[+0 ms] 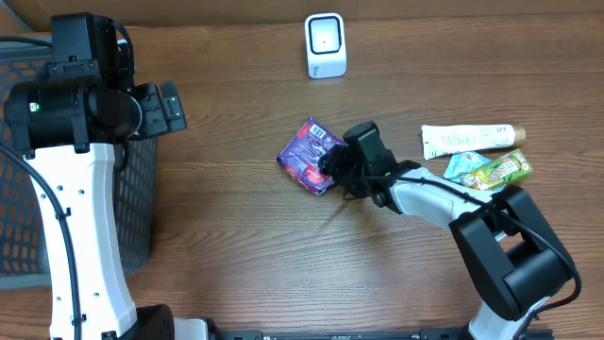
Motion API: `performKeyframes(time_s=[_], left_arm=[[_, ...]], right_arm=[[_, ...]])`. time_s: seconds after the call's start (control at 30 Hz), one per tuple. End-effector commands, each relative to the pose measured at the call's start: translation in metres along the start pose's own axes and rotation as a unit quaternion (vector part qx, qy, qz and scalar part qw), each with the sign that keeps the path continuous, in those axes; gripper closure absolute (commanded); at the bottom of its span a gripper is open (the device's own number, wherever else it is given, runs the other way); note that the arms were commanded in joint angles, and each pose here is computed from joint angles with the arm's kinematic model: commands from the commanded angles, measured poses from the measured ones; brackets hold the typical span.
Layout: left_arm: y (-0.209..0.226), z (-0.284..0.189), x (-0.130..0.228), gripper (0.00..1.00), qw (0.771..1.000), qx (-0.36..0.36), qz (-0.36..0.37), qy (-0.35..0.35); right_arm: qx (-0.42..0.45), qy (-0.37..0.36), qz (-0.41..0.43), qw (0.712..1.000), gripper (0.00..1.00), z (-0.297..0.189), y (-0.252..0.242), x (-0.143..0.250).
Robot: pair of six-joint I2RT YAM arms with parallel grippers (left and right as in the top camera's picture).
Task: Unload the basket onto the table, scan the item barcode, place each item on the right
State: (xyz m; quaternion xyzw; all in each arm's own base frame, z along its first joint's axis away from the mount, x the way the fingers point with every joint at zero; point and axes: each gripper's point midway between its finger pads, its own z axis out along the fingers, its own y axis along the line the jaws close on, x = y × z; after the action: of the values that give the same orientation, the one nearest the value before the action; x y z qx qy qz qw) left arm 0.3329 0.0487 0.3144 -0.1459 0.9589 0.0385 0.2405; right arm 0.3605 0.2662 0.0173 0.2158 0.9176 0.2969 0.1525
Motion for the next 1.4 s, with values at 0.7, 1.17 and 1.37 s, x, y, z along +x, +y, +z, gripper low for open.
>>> performKeyframes(time_s=[0.7, 1.17, 1.37], left_arm=[[-0.002, -0.007, -0.003, 0.00, 1.000, 0.005, -0.002, -0.011], [-0.002, -0.007, -0.003, 0.00, 1.000, 0.005, -0.002, -0.011], [-0.002, -0.007, -0.003, 0.00, 1.000, 0.005, -0.002, -0.011]], right_arm=[[-0.058, 0.073, -0.271, 0.958, 0.78, -0.148, 0.053, -0.073], [0.047, 0.011, -0.388, 0.920, 0.80, -0.219, 0.089, -0.092], [0.073, -0.032, -0.388, 0.918, 0.84, -0.217, 0.097, -0.104]])
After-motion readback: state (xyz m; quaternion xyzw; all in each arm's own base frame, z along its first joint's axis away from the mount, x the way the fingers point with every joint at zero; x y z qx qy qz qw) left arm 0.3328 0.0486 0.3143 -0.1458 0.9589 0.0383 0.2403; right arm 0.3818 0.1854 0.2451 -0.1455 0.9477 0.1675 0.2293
